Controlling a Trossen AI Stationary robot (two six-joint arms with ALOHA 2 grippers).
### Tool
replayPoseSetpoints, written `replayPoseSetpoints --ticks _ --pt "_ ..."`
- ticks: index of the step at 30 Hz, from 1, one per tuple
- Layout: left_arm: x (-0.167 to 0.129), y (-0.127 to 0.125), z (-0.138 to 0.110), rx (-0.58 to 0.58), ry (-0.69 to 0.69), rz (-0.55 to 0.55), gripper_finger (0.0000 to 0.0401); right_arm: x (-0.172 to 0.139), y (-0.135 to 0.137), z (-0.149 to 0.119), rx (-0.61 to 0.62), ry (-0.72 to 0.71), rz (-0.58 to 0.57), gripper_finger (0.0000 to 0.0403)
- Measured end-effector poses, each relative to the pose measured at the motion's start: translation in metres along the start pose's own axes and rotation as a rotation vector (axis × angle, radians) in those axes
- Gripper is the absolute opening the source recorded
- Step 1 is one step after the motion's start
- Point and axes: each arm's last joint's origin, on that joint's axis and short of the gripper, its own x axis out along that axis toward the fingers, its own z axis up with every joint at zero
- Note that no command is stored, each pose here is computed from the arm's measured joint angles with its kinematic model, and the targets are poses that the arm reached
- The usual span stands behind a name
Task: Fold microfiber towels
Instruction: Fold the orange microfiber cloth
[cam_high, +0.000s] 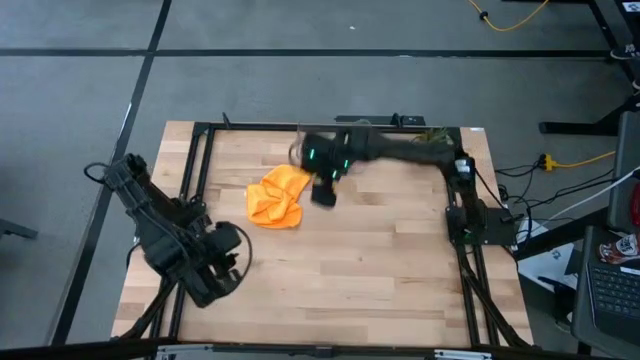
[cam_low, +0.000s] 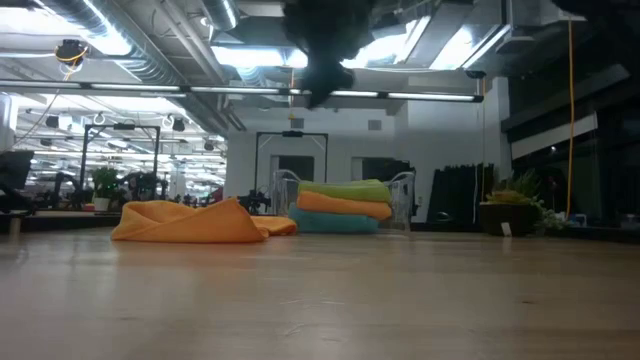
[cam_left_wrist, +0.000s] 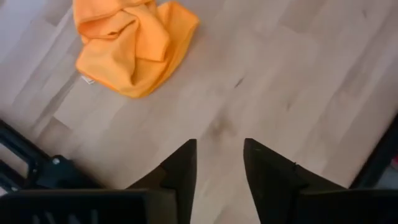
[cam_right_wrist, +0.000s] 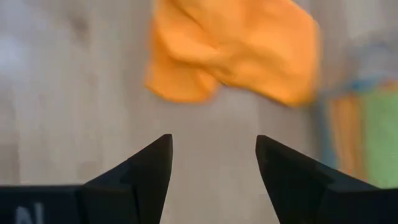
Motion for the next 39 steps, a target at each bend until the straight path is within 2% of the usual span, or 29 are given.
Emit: replayPoseSetpoints --ticks 4,6,8,11,14,20,25,31,39 --pt "-0.007 0.015 -0.003 0.062 -0.012 -0.030 0.0131 0.019 0.054 0.006 -0.036 -0.136 0.045 0.0232" --pt "-0.009 0.020 -0.003 0.078 -0.035 -0.036 0.0130 0.028 0.071 0.007 -0.057 -0.211 0.028 0.0232" --pt "-0.012 0.026 -0.001 0.098 -0.062 -0.044 0.0129 0.036 0.080 0.005 -0.021 -0.244 -0.012 0.0232" --pt "-0.014 0.029 0.001 0.132 -0.122 -0.040 0.0130 0.045 0.080 -0.001 0.091 -0.247 -0.085 0.0232" --pt "-0.014 0.030 0.005 0.169 -0.181 -0.018 0.0131 0.059 0.078 -0.008 0.144 -0.233 -0.078 0.0232" --pt "-0.011 0.031 0.012 0.222 -0.230 0.019 0.0130 0.105 0.086 -0.026 -0.023 -0.361 -0.019 0.0232" --pt "-0.008 0.033 0.018 0.207 -0.229 0.039 0.0130 0.131 0.086 -0.047 -0.043 -0.420 0.000 0.0232" --pt "-0.005 0.035 0.024 0.184 -0.227 0.057 0.0130 0.148 0.082 -0.061 -0.084 -0.443 -0.003 0.0232" --pt "-0.004 0.035 0.026 0.173 -0.226 0.064 0.0130 0.162 0.084 -0.063 -0.142 -0.455 -0.029 0.0229"
